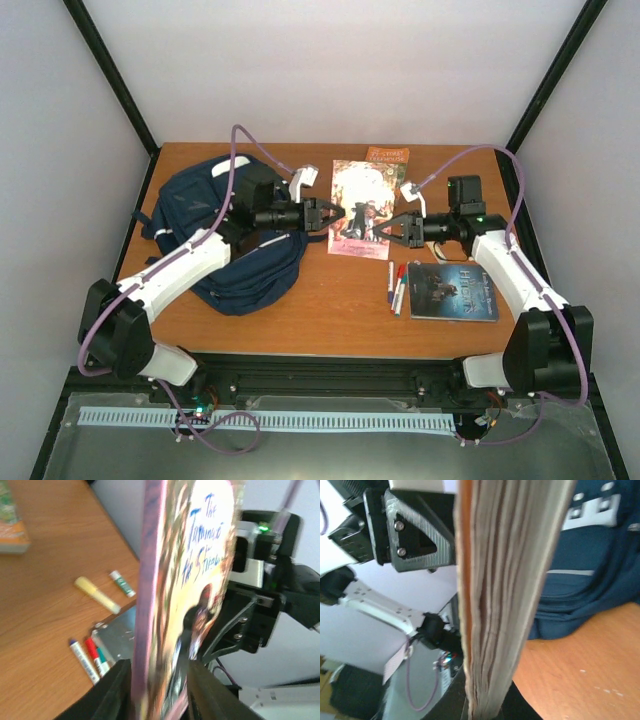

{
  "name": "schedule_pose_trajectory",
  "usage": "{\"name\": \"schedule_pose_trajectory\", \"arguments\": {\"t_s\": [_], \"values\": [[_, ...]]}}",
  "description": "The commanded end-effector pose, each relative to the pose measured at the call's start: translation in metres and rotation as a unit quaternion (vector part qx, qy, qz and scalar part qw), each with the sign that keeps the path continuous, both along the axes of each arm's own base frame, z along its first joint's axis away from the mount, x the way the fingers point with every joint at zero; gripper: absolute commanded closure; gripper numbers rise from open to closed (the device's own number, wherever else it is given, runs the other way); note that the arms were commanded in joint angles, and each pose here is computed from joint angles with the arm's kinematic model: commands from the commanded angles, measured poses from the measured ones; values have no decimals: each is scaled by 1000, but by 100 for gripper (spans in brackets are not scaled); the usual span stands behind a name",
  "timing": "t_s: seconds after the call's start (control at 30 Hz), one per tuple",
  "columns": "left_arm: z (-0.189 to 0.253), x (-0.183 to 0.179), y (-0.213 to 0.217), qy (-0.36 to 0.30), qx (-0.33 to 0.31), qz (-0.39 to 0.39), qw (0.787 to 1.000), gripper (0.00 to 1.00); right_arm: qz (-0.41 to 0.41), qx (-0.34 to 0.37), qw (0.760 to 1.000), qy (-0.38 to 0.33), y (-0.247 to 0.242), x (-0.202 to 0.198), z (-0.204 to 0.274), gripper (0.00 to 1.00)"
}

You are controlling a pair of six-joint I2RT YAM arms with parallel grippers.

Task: Pack the student bag
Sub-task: Pick up the book from the center of the board, then place the book in the student bag.

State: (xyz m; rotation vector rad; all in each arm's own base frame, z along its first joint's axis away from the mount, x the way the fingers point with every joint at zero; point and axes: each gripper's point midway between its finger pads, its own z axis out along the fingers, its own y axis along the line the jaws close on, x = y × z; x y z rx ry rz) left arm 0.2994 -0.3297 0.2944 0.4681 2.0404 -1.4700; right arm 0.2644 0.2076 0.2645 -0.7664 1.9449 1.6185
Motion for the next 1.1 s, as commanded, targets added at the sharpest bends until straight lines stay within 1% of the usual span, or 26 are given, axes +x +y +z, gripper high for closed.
{"name": "schedule_pose_trajectory", "arguments": {"t_s": [0.0, 0.03, 0.07, 0.1, 0.13, 0.17, 0.23, 0.3, 0.33, 0.37, 0.43, 0.57, 0.63, 0.73, 0.83, 0.9, 1.0, 1.07], "values": [[-17, 15, 27, -2, 90, 73, 993, 60, -55, -31, 997, -37, -23, 21, -8, 97], [-21, 13, 32, -3, 104, 80, 991, 54, -46, -36, 997, -59, -25, 18, -10, 97], [-27, 11, 38, -1, 120, 88, 989, 46, -41, -50, 995, -72, -27, 15, -17, 97], [-31, 9, 46, 2, 139, 98, 985, 38, -44, -66, 994, -76, -29, 13, -27, 97], [-36, 8, 53, 5, 162, 109, 981, 33, -49, -77, 993, -76, -32, 11, -36, 97], [-41, 9, 62, 5, 186, 123, 975, 31, -54, -84, 992, -82, -33, 10, -42, 97], [-57, 8, 86, 8, 251, 157, 955, 29, -69, -109, 986, -103, -38, 10, -45, 97], [-72, 12, 113, 0, 319, 196, 927, 28, -90, -137, 978, -127, -44, 15, -46, 97], [-80, 12, 123, -5, 348, 204, 915, 28, -101, -147, 975, -132, -46, 18, -49, 97], [-87, 13, 132, -10, 374, 209, 904, 28, -107, -153, 973, -134, -48, 19, -50, 97], [-104, 9, 140, -5, 412, 199, 889, 31, -111, -161, 972, -132, -50, 21, -53, 97], [-136, -1, 142, 7, 467, 145, 872, 44, -123, -172, 968, -131, -54, 25, -56, 97], [-147, -4, 142, 5, 491, 129, 862, 49, -126, -176, 968, -130, -55, 25, -57, 97], [-159, -6, 137, -2, 516, 103, 851, 54, -128, -177, 967, -132, -57, 25, -58, 97], [-171, -12, 123, -9, 535, 61, 843, 57, -132, -182, 965, -135, -58, 25, -59, 97], [-183, -15, 112, -13, 556, 33, 830, 61, -134, -182, 964, -138, -59, 26, -58, 97], [-204, -14, 110, 4, 597, 32, 801, 63, -133, -182, 965, -137, -59, 25, -58, 97], [-215, -9, 117, 6, 633, 42, 773, 63, -132, -184, 964, -136, -59, 25, -59, 97]]}}
